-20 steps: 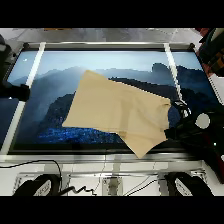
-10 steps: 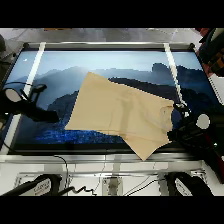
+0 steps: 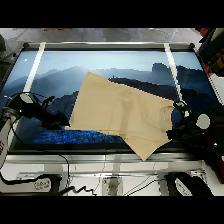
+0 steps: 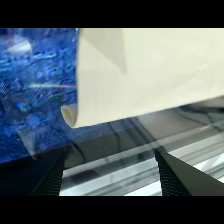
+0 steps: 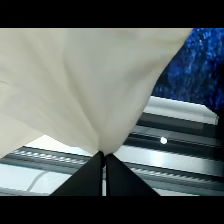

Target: Fold the clothes and pants, and hang the long-sleeved shirts on hangers.

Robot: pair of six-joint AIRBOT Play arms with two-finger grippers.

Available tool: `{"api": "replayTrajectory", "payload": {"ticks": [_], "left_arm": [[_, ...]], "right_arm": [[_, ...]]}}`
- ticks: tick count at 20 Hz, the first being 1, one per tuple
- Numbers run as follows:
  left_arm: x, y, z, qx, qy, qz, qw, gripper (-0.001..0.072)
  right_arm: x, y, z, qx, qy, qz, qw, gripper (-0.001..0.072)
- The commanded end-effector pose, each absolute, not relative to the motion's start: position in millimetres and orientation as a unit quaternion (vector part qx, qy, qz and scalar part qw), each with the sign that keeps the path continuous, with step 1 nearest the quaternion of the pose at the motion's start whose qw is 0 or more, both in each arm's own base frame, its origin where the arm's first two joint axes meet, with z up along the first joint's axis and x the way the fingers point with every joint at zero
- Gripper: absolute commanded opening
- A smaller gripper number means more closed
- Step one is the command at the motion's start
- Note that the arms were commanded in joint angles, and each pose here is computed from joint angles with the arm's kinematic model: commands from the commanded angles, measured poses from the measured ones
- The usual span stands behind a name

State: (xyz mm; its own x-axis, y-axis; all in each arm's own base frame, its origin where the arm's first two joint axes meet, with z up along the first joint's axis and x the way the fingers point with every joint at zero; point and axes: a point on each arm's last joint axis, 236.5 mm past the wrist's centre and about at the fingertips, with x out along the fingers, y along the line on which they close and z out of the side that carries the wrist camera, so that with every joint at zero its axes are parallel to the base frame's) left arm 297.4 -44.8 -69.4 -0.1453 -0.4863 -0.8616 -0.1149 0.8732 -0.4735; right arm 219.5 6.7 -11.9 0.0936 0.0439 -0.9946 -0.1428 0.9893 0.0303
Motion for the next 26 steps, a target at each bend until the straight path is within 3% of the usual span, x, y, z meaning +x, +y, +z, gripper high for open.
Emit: {"api": "replayTrajectory", "payload": {"ticks": [1,10,13,16,20,24,26], "left_arm": [[293.7,-39.9,-77.5,-0.234,0.759,-0.095,0.600,0.0603],[288.6,-39.7,-91.4,-0.268,0.778,-0.031,0.567,0.0585],[300.1,-46.4,-102.4,-0.269,0.768,-0.019,0.581,0.0571],[324.4,-57.3,-104.6,-0.291,0.736,-0.014,0.611,0.0275],[337.2,-55.3,-107.2,-0.291,0.718,-0.008,0.632,0.0052],[343.1,-53.2,-99.3,-0.272,0.710,-0.032,0.649,0.0025],[362.9,-50.2,-72.2,-0.260,0.679,-0.051,0.685,0.0025]], "right_arm": [[224.5,8.9,-11.3,-0.033,0.662,0.065,0.746,0.0006],[232.6,8.7,-10.2,-0.034,0.649,0.064,0.757,0.0006],[232.5,8.6,-10.2,-0.034,0.649,0.063,0.757,0.0006],[232.4,8.6,-10.2,-0.034,0.649,0.063,0.757,0.0006],[232.7,8.7,-10.2,-0.034,0.649,0.064,0.757,0.0006],[246.0,16.8,-3.3,-0.020,0.625,0.072,0.777,0.0006],[267.0,23.3,17.9,-0.010,0.590,0.078,0.804,0.0006]]}}
